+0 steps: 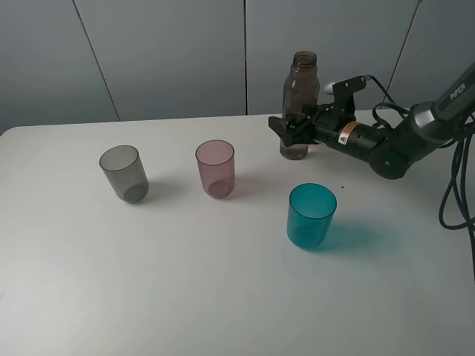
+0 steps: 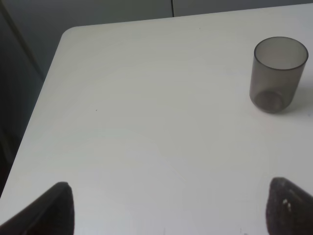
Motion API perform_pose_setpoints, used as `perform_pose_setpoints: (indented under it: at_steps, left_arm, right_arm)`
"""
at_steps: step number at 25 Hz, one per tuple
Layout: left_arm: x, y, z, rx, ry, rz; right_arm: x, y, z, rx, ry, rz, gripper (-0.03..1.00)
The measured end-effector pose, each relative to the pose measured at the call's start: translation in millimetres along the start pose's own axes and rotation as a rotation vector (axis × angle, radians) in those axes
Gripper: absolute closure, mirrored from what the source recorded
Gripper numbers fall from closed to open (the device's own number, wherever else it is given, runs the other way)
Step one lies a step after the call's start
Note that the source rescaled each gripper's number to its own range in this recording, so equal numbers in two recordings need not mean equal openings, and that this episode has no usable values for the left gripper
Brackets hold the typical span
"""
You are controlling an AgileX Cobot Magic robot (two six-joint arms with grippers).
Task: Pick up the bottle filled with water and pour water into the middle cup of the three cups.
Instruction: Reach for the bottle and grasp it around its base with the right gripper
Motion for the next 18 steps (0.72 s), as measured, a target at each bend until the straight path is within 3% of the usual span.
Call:
perform_pose_setpoints:
  at_steps: [18]
  left_arm:
    - [0.0, 0.0, 0.0, 0.000, 0.000, 0.000]
  right_arm:
    - [4.0, 1.0, -1.3, -0.012, -0.001, -0.014, 0.02]
Point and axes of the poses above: a point on each arm's last joint axis where the gripper is mounted, x pointing out along that axis toward the gripper, z along the wrist's bending axis when the last joint is at zero, y = z × x, the point moved 7 cm from there along x, pointing out along that axis toward the gripper, and after that the axes turned 15 degrees about -x, right-handed, at the moved point
